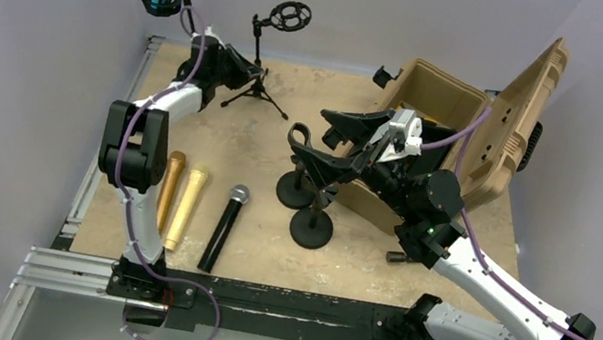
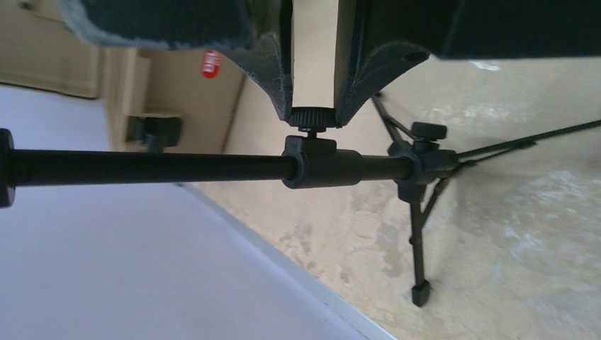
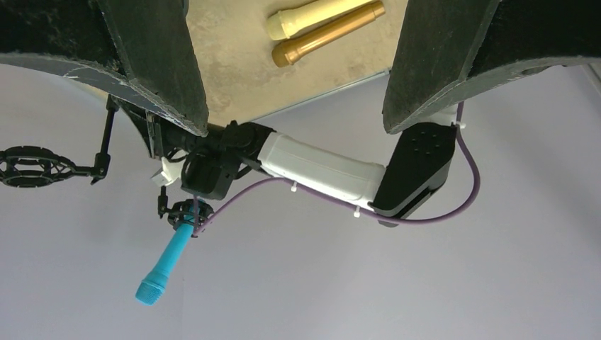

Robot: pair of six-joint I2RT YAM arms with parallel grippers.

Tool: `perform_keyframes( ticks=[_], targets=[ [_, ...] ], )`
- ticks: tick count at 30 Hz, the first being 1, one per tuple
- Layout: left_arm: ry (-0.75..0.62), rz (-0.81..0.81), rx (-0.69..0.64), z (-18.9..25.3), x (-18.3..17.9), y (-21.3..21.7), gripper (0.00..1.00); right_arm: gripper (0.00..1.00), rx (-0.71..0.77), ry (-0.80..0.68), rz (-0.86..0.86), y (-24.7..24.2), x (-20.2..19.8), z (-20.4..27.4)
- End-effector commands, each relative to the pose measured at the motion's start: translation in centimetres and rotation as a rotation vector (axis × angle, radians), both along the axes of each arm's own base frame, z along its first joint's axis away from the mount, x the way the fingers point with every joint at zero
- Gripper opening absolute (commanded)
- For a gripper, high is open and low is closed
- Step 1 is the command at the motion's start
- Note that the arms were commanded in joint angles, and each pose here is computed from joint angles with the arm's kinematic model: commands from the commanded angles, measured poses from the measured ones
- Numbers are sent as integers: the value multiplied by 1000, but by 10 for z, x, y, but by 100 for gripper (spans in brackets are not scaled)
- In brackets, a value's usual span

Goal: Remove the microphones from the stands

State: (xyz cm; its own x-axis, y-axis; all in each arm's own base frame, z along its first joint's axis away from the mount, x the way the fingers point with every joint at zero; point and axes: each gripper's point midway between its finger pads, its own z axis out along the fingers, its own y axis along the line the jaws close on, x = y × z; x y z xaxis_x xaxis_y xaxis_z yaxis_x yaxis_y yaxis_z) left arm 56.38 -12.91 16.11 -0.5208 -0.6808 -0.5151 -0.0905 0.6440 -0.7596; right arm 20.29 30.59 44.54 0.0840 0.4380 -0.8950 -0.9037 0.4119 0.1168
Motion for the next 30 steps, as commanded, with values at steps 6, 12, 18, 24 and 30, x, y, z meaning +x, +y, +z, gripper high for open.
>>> perform_keyframes(
  ticks=[6,12,18,24,30],
  targets=[
    [-13,143,-710,-1,10,3,0,90,52,-39,3,-6,-6,23],
    [-52,208,-833,-8,10,13,0,90,58,-38,-5,-8,-6,24],
    [-49,214,-973,-13,8,14,30,90,55,-41,12,-4,-6,23],
    [-61,194,-861,-1,-7,14,54,90,56,-39,14,-3,-6,23],
    [-54,156,-773,2,-22,9,54,90,59,-37,13,-5,-7,23]
  ],
)
